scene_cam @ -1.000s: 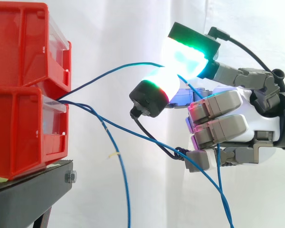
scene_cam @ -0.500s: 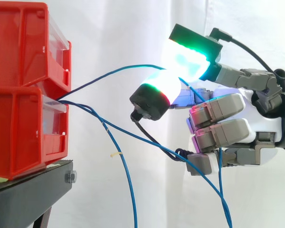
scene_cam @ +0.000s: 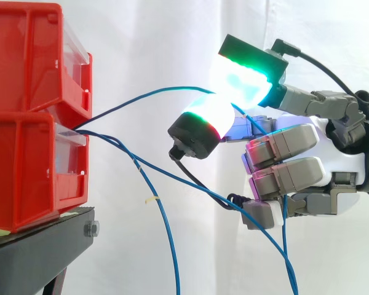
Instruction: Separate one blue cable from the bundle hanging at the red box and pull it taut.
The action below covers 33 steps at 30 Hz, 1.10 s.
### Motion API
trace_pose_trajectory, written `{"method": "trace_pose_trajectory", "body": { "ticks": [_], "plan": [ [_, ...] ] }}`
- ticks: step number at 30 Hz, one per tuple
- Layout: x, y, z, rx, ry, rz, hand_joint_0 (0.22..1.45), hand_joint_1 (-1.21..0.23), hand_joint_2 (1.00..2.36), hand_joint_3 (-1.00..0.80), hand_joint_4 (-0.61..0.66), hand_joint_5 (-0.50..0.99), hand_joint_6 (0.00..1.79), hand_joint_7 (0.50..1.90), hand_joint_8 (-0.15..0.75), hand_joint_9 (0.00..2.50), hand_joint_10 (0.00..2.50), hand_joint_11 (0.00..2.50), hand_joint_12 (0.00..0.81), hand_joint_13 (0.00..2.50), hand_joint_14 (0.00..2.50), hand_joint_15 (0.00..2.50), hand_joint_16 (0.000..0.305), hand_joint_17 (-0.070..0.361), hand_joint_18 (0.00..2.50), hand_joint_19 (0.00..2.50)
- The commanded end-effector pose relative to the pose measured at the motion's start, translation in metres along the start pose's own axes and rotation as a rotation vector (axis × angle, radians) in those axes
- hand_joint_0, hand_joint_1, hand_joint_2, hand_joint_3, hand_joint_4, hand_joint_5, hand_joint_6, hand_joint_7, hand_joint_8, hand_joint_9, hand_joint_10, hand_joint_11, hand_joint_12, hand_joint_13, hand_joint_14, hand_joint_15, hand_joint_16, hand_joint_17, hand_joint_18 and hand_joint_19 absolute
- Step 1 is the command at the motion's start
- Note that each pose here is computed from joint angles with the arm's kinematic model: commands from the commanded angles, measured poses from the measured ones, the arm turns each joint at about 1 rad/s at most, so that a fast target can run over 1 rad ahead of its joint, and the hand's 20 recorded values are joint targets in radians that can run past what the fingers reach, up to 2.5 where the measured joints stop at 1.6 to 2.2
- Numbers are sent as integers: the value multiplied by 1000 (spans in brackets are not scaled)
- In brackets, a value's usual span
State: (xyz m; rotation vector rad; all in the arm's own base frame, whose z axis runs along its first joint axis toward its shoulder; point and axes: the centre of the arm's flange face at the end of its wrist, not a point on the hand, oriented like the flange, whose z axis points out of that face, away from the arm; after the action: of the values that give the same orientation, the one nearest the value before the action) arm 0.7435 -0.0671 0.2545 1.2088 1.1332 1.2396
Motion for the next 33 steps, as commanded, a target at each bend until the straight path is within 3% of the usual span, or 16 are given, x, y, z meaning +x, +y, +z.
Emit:
{"method": "trace_pose_trajectory", "body": {
  "ticks": [1, 33],
  "plan": [
    [0, 1, 0, -1, -1, 0, 712, -862, 1020, -63, -246, -170, 852, 1313, 304, 1509, 24, 1293, 367, 1505, 27, 1157, 41, 93, 1071, 739],
    [0, 1, 0, -1, -1, 0, 711, -860, 1022, -68, -228, -173, 848, 1342, 308, 1502, 24, 1284, 356, 1472, 29, 1135, 43, 97, 1044, 734]
  ]
}}
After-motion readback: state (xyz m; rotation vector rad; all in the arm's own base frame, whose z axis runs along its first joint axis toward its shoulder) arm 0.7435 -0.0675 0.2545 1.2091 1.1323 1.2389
